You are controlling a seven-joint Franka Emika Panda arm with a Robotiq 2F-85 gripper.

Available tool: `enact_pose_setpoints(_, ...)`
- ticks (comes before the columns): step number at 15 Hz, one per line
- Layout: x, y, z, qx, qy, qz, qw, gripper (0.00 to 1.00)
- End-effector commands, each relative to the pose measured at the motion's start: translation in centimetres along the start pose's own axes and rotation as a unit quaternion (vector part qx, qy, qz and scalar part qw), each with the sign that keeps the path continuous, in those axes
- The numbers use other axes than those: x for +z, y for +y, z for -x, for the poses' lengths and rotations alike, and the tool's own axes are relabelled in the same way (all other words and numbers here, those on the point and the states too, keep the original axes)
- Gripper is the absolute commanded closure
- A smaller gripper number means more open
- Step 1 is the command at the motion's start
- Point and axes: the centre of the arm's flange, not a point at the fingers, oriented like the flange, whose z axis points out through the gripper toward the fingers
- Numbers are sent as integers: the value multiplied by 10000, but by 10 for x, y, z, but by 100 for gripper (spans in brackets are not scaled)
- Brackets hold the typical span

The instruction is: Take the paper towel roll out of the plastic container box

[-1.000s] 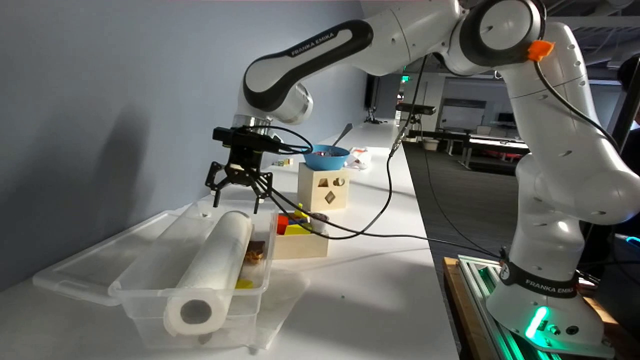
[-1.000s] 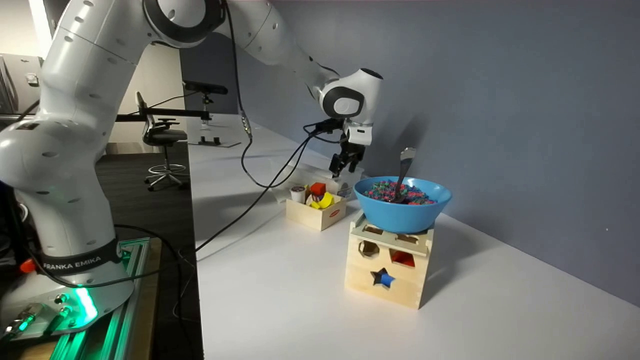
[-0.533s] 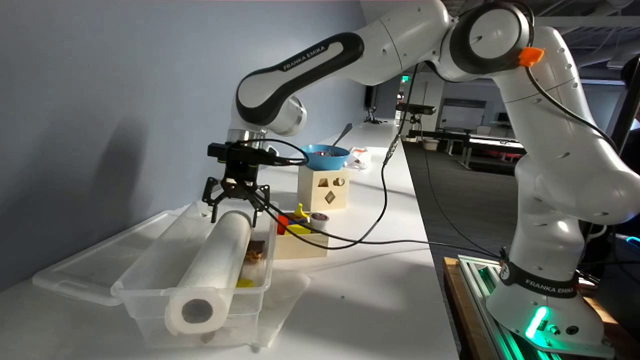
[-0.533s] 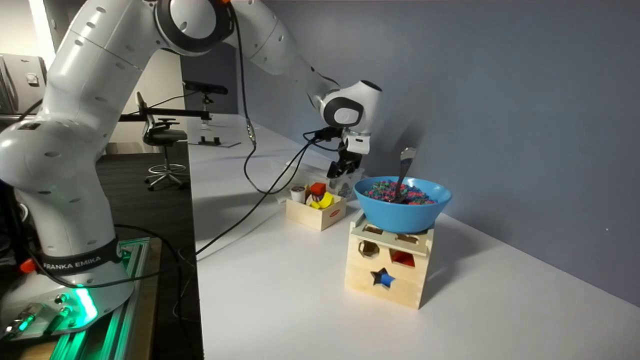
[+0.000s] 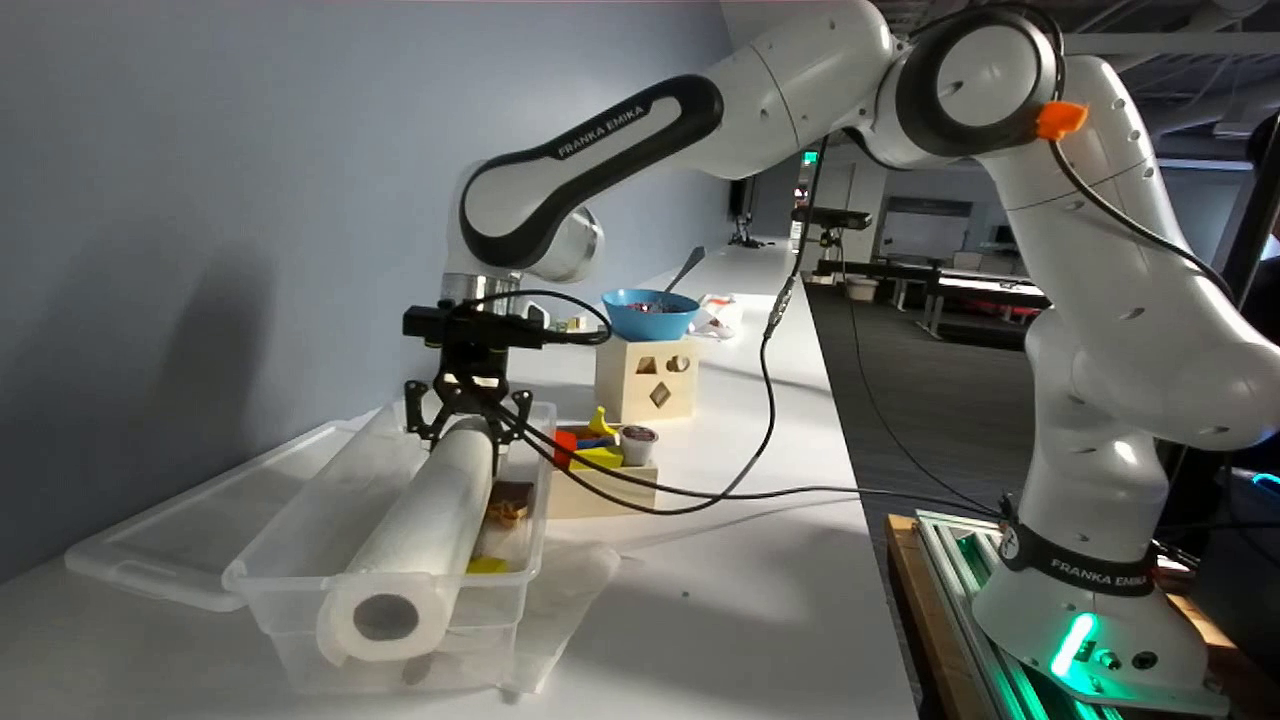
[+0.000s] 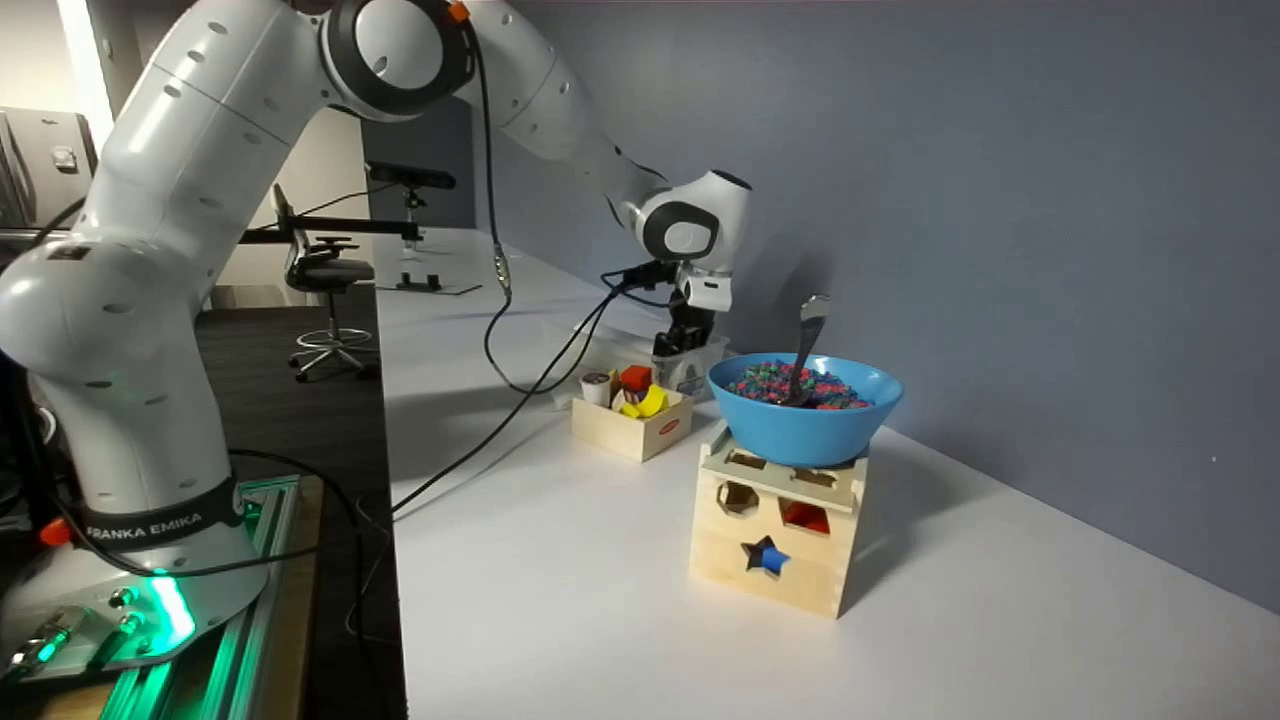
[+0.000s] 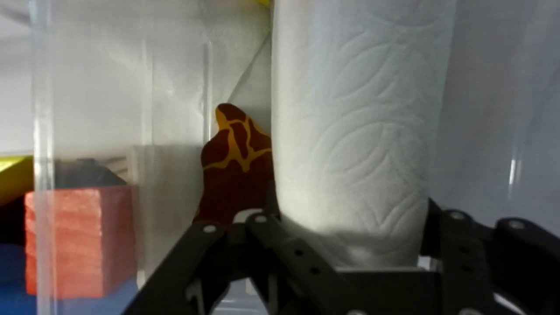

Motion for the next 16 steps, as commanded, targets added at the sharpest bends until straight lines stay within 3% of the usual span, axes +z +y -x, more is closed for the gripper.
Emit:
enact_pose_setpoints(1, -27, -5, 18, -74, 381, 8, 9992, 63)
enact_pose_setpoints(5, -67, -5, 67, -674, 819, -98, 9943, 85)
enact_pose_setpoints(8, -117, -1, 114, -1321, 1439, -212, 9805, 92)
enact_pose_setpoints(13, -230, 21, 169, -1868, 2810, -696, 9388, 92)
enact_pose_setpoints(16, -306, 45, 187, -2038, 3645, -973, 9034, 92)
